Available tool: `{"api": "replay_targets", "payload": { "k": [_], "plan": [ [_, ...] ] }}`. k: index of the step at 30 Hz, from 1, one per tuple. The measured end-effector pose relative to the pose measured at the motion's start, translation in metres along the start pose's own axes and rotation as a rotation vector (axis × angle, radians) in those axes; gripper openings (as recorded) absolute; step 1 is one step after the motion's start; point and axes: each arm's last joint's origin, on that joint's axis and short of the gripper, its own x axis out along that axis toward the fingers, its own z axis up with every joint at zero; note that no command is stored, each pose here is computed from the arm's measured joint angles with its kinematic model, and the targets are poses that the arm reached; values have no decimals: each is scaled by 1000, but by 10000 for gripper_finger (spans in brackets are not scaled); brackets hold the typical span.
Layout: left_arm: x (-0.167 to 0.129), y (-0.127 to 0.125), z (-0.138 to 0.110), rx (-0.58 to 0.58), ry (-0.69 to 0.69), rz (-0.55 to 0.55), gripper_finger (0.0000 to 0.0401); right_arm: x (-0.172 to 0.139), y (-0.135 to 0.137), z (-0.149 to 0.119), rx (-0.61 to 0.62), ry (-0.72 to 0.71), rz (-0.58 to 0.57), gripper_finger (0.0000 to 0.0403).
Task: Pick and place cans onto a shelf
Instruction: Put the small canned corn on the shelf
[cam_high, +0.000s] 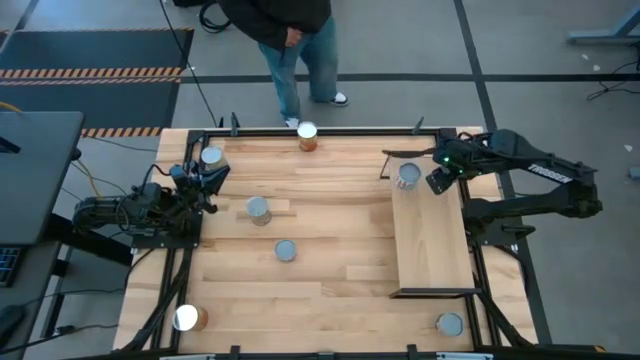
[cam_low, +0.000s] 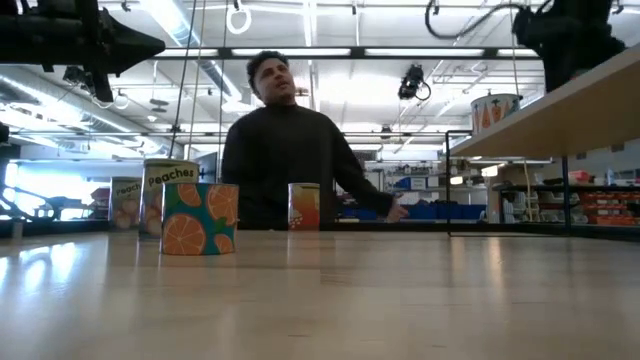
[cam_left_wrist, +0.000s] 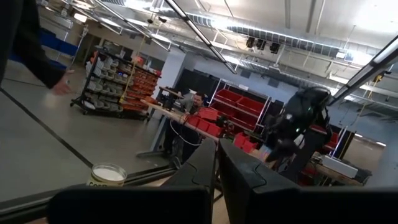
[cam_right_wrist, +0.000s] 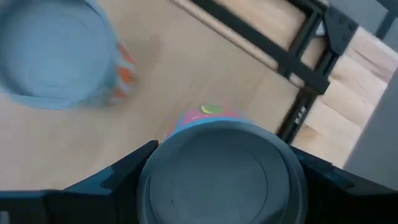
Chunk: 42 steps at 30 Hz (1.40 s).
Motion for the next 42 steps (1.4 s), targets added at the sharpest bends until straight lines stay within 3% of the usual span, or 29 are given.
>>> {"api": "replay_targets", "payload": {
  "k": [8, 19, 37, 42],
  "plan": [
    [0, 0, 0, 0, 0, -1, 25, 17, 4, -2, -22, -11, -12, 301],
    [0, 0, 0, -1, -1, 0, 25, 21, 7, 0, 1, -37, -27, 346],
    [0, 0, 0, -2, -1, -1, 25, 19, 6, -1, 22, -35, -20, 348],
    [0, 0, 0, -2, -1, -1, 25, 7, 4, 5, 26, -91, -14, 348]
  ]
}}
